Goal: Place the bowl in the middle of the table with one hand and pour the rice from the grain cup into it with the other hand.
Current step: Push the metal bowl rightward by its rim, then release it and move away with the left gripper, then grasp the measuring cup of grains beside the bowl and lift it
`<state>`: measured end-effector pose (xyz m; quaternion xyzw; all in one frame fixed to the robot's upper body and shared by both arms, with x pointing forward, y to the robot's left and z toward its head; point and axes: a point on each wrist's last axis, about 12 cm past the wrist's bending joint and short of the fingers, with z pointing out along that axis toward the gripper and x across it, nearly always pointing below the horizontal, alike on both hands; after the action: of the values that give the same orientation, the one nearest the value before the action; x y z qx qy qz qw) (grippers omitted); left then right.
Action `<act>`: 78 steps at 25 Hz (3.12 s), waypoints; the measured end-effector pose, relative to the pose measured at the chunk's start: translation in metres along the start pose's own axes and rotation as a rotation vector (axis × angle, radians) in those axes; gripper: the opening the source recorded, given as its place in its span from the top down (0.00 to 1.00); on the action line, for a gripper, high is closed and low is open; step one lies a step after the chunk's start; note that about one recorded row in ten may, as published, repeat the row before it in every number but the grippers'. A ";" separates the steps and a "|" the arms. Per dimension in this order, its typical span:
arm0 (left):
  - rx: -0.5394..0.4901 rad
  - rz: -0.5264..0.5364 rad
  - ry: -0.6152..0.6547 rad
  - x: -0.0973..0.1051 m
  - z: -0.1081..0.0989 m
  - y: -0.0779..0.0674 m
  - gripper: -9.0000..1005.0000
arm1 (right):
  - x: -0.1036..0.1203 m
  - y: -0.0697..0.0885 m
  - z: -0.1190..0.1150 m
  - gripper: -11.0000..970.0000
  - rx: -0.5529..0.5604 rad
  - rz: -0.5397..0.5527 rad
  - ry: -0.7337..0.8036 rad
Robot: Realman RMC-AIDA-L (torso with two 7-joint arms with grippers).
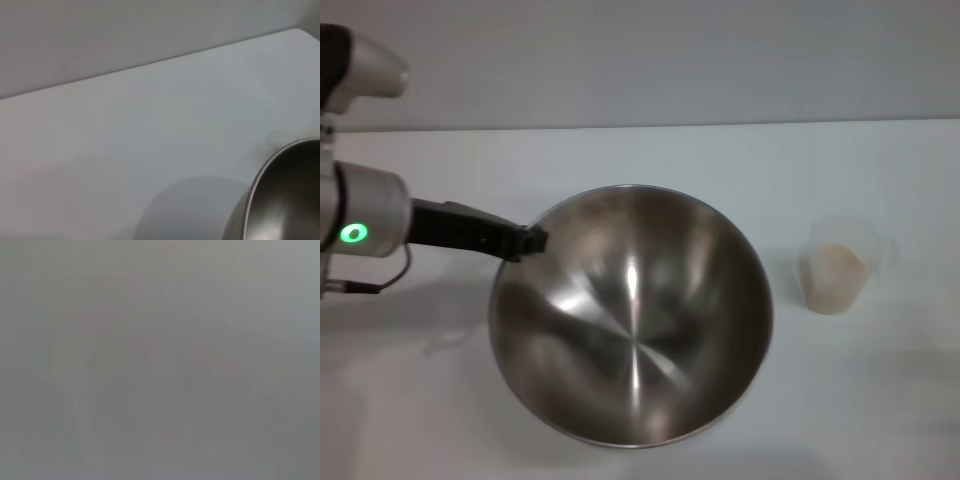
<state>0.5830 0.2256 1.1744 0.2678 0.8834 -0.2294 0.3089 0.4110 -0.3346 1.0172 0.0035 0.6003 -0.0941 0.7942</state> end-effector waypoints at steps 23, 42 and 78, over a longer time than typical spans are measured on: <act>-0.019 0.048 0.006 -0.015 0.044 -0.007 0.93 | 0.001 -0.001 -0.004 0.21 0.005 -0.001 0.015; -0.029 0.030 0.017 -0.009 0.046 -0.002 0.92 | 0.003 -0.001 -0.004 0.21 0.005 -0.001 0.028; -1.075 0.489 -1.046 0.068 -0.024 -0.018 0.17 | 0.010 -0.003 -0.015 0.21 -0.024 -0.019 0.101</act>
<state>0.5164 0.2490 1.1502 0.1258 0.5292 0.2074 0.8130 0.3985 -0.3374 1.0039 -0.0073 0.6407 -0.0940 0.7620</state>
